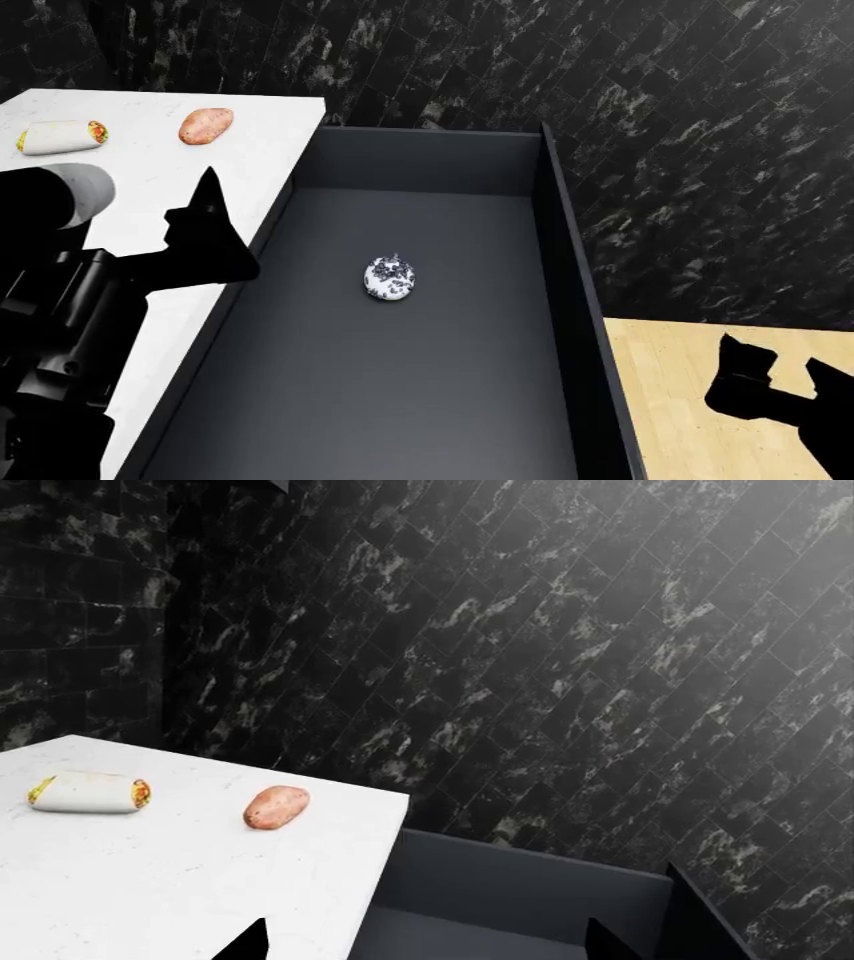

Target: Close the right drawer.

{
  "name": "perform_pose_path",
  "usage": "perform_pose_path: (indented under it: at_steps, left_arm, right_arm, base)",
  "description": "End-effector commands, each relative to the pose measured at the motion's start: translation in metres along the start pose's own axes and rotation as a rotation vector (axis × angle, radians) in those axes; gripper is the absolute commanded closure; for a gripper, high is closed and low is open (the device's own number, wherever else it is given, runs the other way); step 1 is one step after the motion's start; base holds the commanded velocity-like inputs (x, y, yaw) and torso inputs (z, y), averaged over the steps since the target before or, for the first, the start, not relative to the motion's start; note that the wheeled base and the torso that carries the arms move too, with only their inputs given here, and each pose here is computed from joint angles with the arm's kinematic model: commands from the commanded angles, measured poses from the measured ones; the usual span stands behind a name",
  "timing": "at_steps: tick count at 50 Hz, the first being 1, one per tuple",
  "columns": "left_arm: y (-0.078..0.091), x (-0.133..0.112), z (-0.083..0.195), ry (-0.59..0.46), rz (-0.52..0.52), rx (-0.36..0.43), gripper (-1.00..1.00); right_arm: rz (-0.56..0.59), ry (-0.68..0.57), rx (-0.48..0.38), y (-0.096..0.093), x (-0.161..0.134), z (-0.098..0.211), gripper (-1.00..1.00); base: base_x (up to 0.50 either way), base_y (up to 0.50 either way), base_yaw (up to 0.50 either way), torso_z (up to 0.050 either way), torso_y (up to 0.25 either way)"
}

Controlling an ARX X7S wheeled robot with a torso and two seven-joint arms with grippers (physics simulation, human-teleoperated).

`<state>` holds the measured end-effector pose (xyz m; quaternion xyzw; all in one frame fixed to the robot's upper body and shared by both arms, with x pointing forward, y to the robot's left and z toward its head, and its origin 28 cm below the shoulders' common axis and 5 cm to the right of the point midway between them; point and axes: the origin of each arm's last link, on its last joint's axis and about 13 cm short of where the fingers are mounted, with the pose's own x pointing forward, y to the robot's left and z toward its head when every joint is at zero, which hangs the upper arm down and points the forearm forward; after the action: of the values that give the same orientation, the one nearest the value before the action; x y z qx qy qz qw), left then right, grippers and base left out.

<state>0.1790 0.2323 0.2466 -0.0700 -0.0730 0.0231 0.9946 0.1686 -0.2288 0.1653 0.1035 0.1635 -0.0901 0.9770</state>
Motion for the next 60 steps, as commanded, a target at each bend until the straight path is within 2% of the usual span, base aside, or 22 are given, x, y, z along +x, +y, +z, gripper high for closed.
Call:
perform_pose_path:
  at_steps: [1, 25, 48, 60]
  left_arm:
    - [0.0, -0.001, 0.0, -0.002, 0.001, 0.0, -1.0]
    - [0.0, 0.0, 0.001, -0.003, 0.0, 0.0, -1.0]
    - [0.0, 0.0, 0.0, 0.0, -0.002, 0.0, -1.0]
    - [0.001, 0.0, 0.0, -0.003, 0.0, -0.002, -1.0]
  right_arm:
    - [-0.043, 0.091, -0.014, -0.005, 0.008, -0.017, -1.0]
    - [-0.043, 0.218, -0.072, 0.002, 0.035, -0.041, -1.0]
    - [-0.027, 0.258, -0.082, 0.004, 0.045, -0.052, -1.0]
    - [-0.01, 0.298, -0.059, 0.002, 0.054, -0.066, -1.0]
  base:
    - [0.0, 0.0, 0.0, 0.0, 0.0]
    - [0.0, 0.0, 0.0, 0.0, 0.0]
    - [0.0, 0.0, 0.0, 0.0, 0.0]
    - [0.0, 0.0, 0.0, 0.0, 0.0]
